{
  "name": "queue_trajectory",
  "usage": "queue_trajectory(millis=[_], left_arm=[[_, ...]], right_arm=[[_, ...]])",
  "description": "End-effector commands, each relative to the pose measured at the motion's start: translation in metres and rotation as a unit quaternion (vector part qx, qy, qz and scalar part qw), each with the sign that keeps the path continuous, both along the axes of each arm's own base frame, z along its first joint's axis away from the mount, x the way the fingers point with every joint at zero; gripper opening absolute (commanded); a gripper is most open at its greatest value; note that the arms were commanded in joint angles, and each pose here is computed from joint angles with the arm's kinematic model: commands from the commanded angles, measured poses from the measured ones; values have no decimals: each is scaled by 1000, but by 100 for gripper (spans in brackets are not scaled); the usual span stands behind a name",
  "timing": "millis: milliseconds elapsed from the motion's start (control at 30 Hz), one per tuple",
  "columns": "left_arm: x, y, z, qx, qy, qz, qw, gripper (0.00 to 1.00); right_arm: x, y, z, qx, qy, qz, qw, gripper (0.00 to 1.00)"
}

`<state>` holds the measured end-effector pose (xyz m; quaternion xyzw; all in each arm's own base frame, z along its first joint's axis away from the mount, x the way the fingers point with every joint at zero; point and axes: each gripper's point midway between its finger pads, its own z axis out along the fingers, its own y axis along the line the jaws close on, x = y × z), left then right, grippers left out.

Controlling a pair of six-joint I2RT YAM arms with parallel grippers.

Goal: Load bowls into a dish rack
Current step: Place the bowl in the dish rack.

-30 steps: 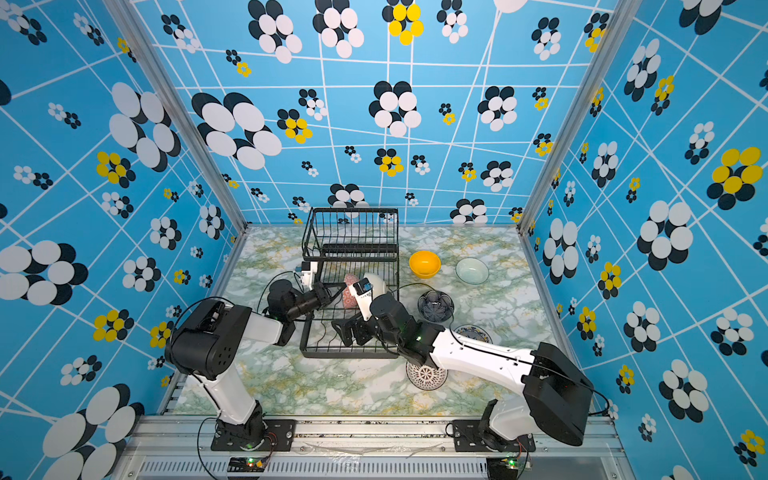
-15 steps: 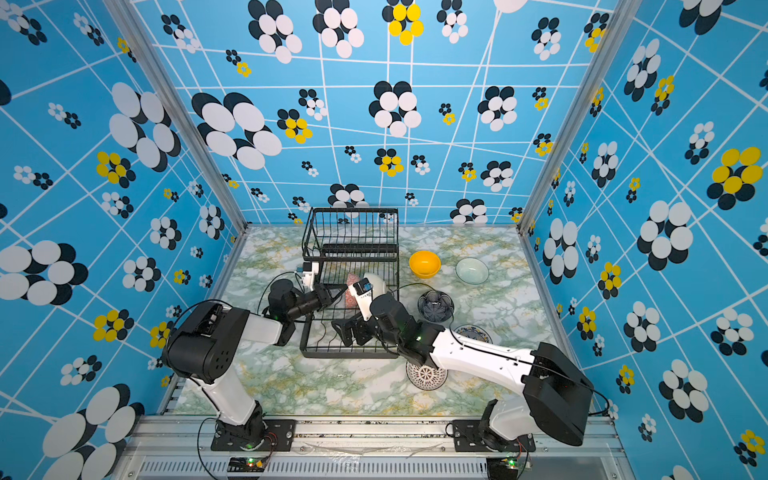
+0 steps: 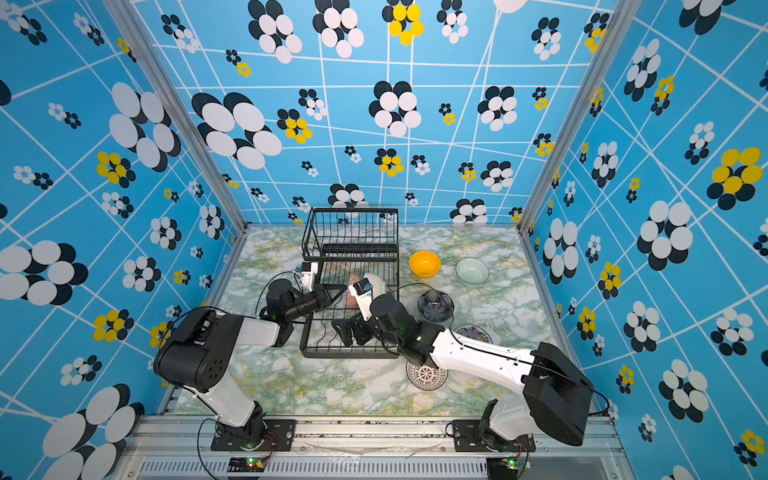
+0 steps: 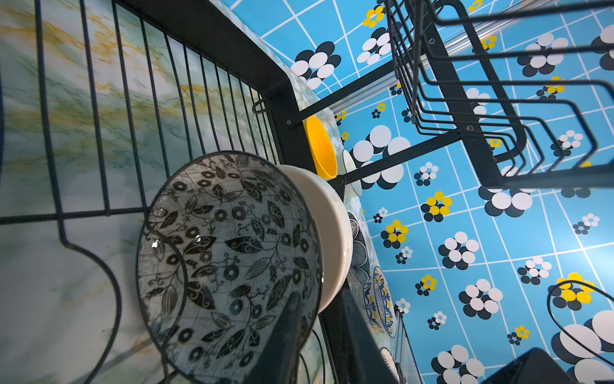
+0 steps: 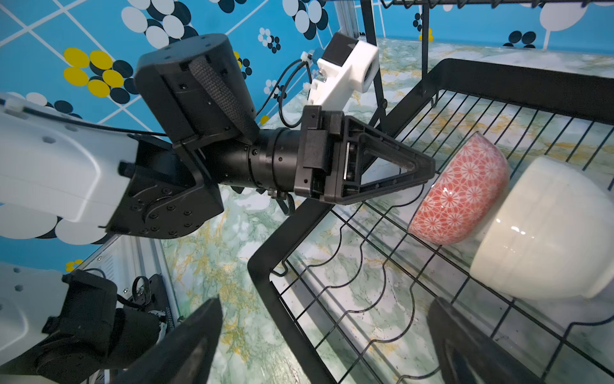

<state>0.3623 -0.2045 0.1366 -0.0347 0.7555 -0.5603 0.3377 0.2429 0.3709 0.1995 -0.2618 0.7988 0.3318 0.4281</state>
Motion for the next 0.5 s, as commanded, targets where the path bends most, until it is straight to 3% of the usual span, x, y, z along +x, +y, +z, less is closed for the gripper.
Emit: queue_trajectory(millis=[0,467], left_arm=[[-9,2,7,10,-16,4,1000,24],[-35,25,13,55,36,48,997,26]], right_arm=[[0,-2,12,5,-13,-4,1000,100],[-8,-27,6,-27,71,-57,995,100]])
